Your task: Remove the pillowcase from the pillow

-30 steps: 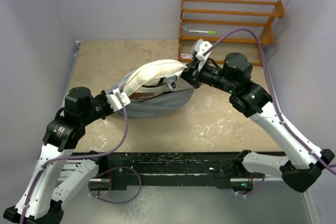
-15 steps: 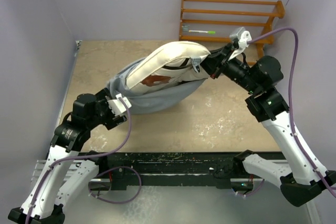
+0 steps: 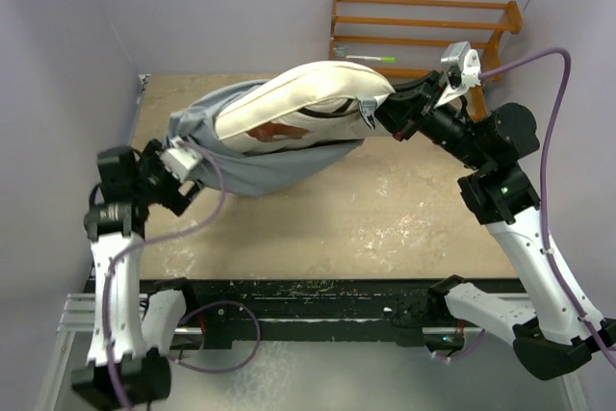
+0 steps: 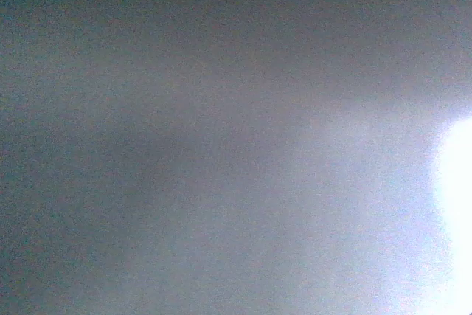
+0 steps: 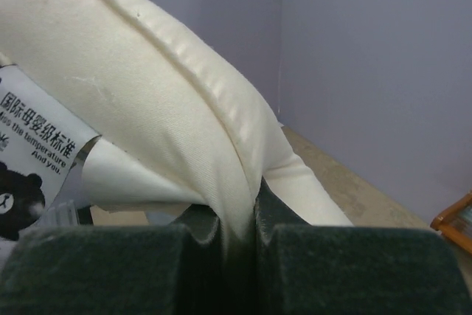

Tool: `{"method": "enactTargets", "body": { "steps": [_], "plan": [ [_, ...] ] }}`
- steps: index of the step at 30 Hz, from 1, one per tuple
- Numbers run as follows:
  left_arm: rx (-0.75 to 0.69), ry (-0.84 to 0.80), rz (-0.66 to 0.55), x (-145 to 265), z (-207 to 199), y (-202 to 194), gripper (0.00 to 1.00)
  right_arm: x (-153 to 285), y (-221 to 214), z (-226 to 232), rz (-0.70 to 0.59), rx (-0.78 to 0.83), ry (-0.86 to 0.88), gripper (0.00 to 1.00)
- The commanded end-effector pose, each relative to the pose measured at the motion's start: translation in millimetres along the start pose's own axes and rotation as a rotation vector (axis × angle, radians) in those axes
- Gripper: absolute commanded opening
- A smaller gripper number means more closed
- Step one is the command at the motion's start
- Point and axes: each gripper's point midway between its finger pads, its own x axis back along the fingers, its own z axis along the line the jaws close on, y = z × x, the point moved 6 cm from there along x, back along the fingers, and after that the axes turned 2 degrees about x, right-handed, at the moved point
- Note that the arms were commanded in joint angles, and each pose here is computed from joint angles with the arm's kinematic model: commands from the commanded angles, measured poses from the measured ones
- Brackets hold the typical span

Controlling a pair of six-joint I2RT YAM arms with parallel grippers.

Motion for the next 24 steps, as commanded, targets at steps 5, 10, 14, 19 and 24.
{"method": "enactTargets", "body": {
  "steps": [5, 10, 14, 19, 24],
  "plan": [
    [0.119, -0.349, -0.180, -14, 25, -2, 0.99, 12, 84, 32, -0.314, 0.068, 0.130, 0.00],
    [0.035, -0.322, -0.158, -26, 21, -22, 0.99, 10, 88, 36, -0.330, 0.018, 0.184, 0.00],
    [0.032, -0.322, -0.147, -37, 23, -31, 0.91, 10, 90, 38, -0.339, -0.003, 0.203, 0.00],
    [0.058, -0.322, -0.127, -46, 32, -42, 0.47, 11, 96, 35, -0.339, 0.004, 0.166, 0.00],
    [0.156, -0.214, -0.162, -43, 51, -40, 0.00, 9, 101, 25, -0.325, -0.002, 0.074, 0.00]
  ]
}}
